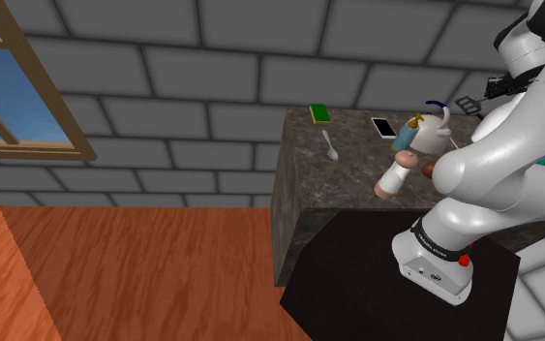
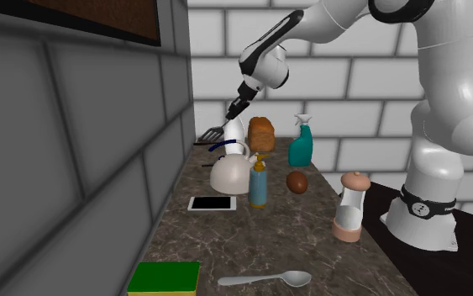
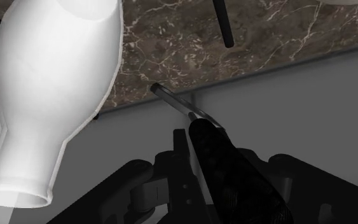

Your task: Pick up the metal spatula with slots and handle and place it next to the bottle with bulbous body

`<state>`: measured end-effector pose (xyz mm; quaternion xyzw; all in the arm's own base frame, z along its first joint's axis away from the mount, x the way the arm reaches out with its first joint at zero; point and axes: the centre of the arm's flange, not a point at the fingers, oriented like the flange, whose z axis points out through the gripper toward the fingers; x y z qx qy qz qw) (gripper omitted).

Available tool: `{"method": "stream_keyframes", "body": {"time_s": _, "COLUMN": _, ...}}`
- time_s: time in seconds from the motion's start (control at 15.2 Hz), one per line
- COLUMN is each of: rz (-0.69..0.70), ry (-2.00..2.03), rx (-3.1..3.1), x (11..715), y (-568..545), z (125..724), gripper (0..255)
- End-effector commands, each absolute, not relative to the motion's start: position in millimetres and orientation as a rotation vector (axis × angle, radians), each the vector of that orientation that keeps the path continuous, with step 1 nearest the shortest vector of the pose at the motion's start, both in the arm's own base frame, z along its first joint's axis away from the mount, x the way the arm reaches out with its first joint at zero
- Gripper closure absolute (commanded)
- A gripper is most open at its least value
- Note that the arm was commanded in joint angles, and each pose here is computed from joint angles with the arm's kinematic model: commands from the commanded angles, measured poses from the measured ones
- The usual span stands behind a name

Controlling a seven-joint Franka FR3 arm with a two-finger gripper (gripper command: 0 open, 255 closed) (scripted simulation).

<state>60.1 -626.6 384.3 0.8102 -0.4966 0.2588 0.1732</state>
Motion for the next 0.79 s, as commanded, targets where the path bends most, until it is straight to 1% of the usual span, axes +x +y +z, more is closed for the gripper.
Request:
{"method": "stream_keyframes", "body": {"time_s": 0.0, "rz": 0.734, "ry": -1.408, "rx": 2.297, "x": 61, "y": -627, "z": 374, "gripper": 255}}
{"method": "stream_keyframes", "body": {"time_s": 0.73, "rz": 0.734, "ry": -1.408, "rx": 2.297, "x": 61, "y": -627, "z": 316, "gripper": 255}}
